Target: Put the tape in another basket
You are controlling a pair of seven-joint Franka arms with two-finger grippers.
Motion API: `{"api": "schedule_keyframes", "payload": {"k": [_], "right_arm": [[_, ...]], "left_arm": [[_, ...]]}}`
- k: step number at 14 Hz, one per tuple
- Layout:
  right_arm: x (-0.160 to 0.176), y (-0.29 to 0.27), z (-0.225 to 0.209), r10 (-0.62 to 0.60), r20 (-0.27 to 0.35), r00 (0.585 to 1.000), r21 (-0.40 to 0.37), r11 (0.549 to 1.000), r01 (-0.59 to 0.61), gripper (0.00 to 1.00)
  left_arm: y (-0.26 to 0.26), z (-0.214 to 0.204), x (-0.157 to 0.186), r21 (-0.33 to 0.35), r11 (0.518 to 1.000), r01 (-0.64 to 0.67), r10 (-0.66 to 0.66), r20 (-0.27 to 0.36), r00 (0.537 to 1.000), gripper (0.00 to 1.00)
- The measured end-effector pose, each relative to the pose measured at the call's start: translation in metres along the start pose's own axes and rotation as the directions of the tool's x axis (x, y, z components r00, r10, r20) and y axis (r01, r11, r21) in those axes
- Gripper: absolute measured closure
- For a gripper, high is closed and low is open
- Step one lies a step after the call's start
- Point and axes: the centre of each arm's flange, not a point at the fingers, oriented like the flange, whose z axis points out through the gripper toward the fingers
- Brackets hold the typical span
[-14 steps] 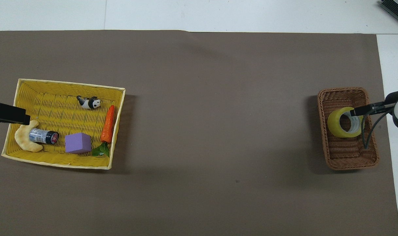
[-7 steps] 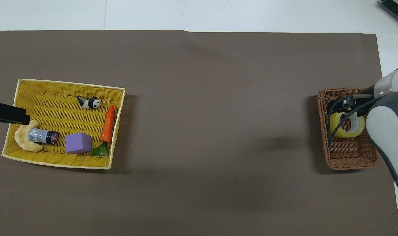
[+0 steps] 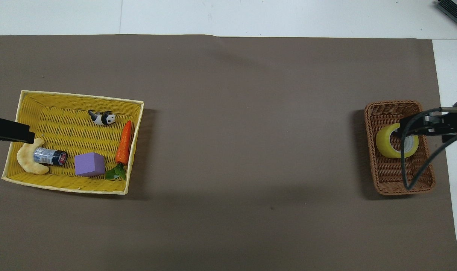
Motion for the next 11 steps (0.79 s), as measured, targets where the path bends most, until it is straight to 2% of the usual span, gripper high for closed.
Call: {"api": "schedule_keyframes", "payload": {"k": [2, 6, 11], "right_arm": [[-0.005, 0.004, -0.019, -0.019, -0.016, 1.0, 0.002, 1.0, 0.019, 0.0], [-0.003, 0.013, -0.018, -0.08, -0.014, 0.997, 0.001, 0.997, 0.08, 0.0], [-0.002, 0.025, -0.018, -0.069, -0.014, 0.998, 0.003, 0.998, 0.069, 0.0]], "left_arm": [[0.0, 0.0, 0.0, 0.0, 1.0, 0.0, 0.0, 0.0, 1.0, 0.0], [0.0, 0.0, 0.0, 0.0, 1.0, 0.0, 0.0, 0.0, 1.0, 0.0], [0.0, 0.0, 0.0, 0.0, 1.0, 0.0, 0.0, 0.0, 1.0, 0.0]]}}
